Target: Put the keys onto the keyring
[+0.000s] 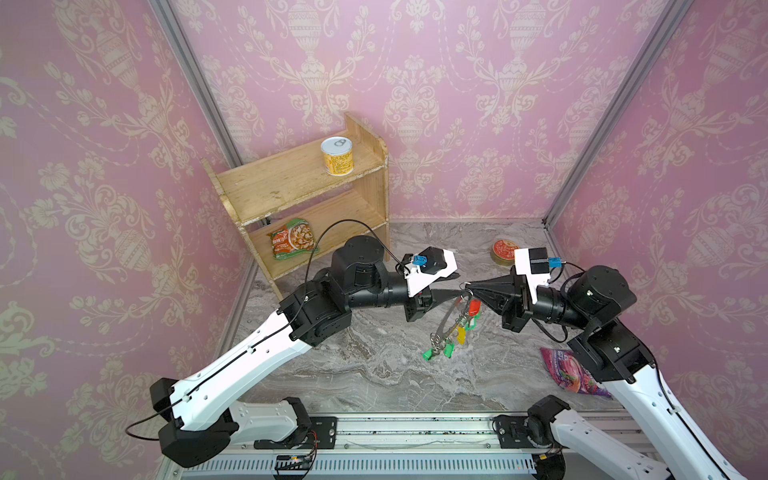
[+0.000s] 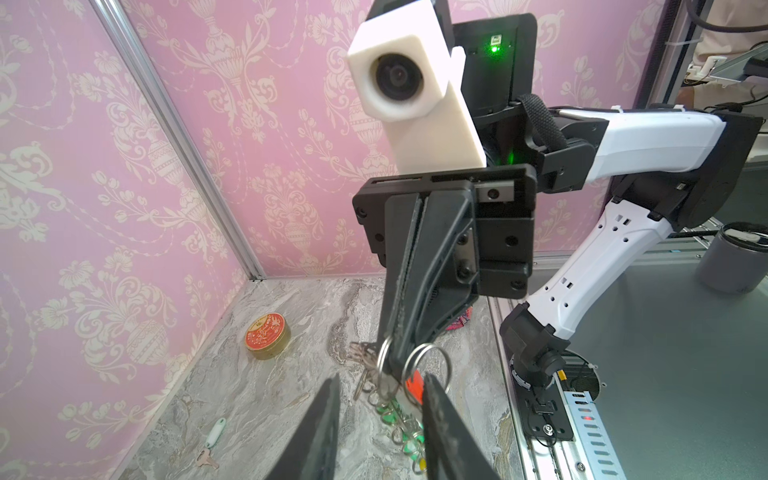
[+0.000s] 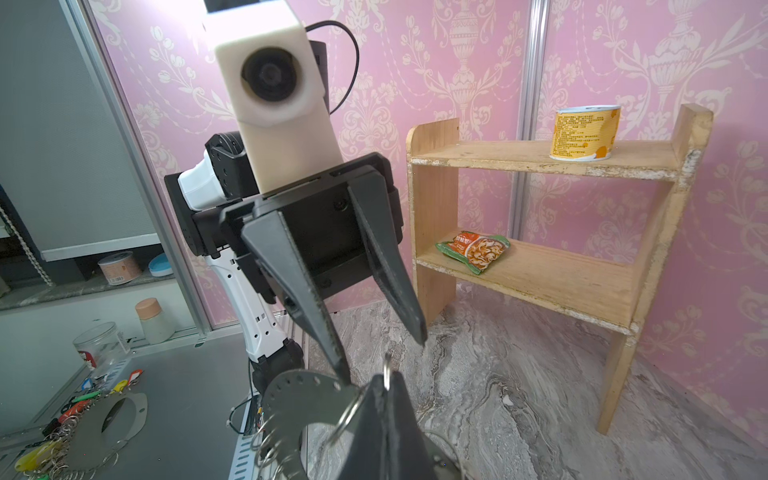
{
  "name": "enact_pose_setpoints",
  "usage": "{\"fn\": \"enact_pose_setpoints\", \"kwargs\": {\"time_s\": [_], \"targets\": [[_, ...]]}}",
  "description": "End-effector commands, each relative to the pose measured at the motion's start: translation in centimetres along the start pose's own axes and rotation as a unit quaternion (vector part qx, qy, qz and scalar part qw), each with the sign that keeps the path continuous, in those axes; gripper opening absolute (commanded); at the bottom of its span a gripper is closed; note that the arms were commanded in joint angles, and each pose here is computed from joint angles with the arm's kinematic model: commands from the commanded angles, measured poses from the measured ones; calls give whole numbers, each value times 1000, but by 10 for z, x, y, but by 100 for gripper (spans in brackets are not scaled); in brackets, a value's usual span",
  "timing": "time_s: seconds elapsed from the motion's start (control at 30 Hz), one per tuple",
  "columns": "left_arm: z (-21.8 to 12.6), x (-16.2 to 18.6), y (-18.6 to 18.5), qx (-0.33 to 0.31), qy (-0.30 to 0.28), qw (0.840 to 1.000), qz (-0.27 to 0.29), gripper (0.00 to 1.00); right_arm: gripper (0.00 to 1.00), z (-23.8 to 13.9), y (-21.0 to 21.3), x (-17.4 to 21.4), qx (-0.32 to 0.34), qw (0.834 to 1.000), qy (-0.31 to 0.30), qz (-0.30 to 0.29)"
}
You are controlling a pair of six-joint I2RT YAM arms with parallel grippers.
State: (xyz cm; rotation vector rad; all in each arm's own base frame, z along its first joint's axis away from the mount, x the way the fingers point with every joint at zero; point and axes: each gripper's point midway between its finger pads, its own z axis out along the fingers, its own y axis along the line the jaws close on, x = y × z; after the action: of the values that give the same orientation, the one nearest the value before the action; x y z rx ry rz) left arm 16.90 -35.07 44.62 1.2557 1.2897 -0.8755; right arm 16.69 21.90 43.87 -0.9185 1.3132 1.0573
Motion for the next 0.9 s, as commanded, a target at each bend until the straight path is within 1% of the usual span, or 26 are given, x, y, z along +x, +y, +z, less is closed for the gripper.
{"fn": "enact_pose_setpoints", "kwargs": {"time_s": [0.0, 0.13, 0.3, 0.5, 0.6, 0.87], "targets": [[-7, 4, 6, -21, 9, 1000, -17, 36, 0, -8, 6, -27, 11, 999, -32, -38], [-7, 7, 6, -24, 15, 999, -20, 37, 0, -8, 7, -28, 9, 999, -31, -38], [-4, 11, 9, -27, 20, 999, -16, 37, 0, -7, 15, -29, -17, 999, -26, -36], [-1, 5, 6, -14, 8, 1000, -12, 25, 0, -7, 20, -29, -30, 999, -21, -36], [-1, 0, 4, -6, -2, 1000, -12, 20, 0, -6, 22, -27, -36, 999, -14, -35], [2, -8, -7, 31, -17, 999, -20, 18, 0, -4, 20, -23, -35, 999, -7, -35]]}}
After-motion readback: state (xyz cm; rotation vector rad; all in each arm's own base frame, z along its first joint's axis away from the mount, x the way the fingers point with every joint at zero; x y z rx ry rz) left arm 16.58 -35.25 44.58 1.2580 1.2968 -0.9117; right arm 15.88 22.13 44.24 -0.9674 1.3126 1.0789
